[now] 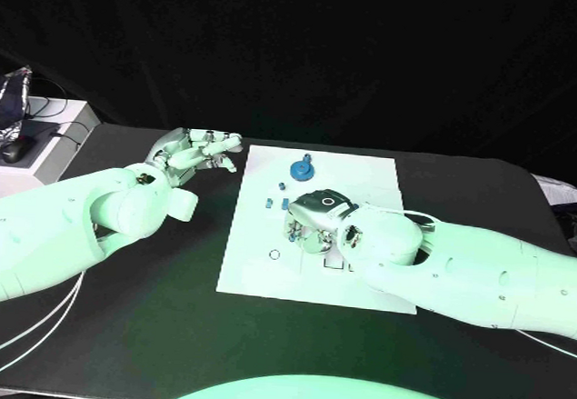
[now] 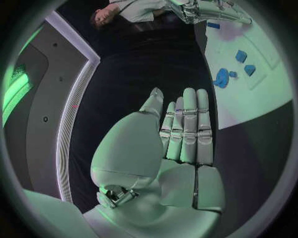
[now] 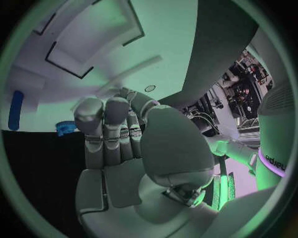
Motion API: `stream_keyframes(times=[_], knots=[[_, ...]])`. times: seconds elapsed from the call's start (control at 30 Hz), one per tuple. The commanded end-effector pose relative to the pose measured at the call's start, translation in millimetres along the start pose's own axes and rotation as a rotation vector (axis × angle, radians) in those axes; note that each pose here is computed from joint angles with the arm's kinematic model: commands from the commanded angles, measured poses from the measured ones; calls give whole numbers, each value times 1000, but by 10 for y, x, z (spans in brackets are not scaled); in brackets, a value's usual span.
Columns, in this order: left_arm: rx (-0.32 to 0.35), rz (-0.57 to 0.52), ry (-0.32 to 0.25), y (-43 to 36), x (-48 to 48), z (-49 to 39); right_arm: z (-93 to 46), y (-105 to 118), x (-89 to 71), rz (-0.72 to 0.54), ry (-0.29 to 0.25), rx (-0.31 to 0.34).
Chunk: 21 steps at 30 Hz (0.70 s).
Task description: Assemble the parts on the task board
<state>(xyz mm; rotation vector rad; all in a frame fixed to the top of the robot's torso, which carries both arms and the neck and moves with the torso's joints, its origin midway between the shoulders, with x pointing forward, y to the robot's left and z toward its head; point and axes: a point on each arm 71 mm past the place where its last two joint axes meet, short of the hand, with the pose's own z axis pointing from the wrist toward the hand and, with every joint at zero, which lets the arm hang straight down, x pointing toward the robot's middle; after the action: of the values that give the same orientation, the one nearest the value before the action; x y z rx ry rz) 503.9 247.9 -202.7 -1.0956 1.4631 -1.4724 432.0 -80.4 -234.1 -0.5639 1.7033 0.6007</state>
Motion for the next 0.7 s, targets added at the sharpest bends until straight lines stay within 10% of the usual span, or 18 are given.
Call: stream_keyframes(times=[0.03,0.7], knots=[[3,-10,12,-7,20,2,5,28,49,-18,31,-11],[3,-12,8,-3,14,8,-96,-59,-16,43,-91,-2]])
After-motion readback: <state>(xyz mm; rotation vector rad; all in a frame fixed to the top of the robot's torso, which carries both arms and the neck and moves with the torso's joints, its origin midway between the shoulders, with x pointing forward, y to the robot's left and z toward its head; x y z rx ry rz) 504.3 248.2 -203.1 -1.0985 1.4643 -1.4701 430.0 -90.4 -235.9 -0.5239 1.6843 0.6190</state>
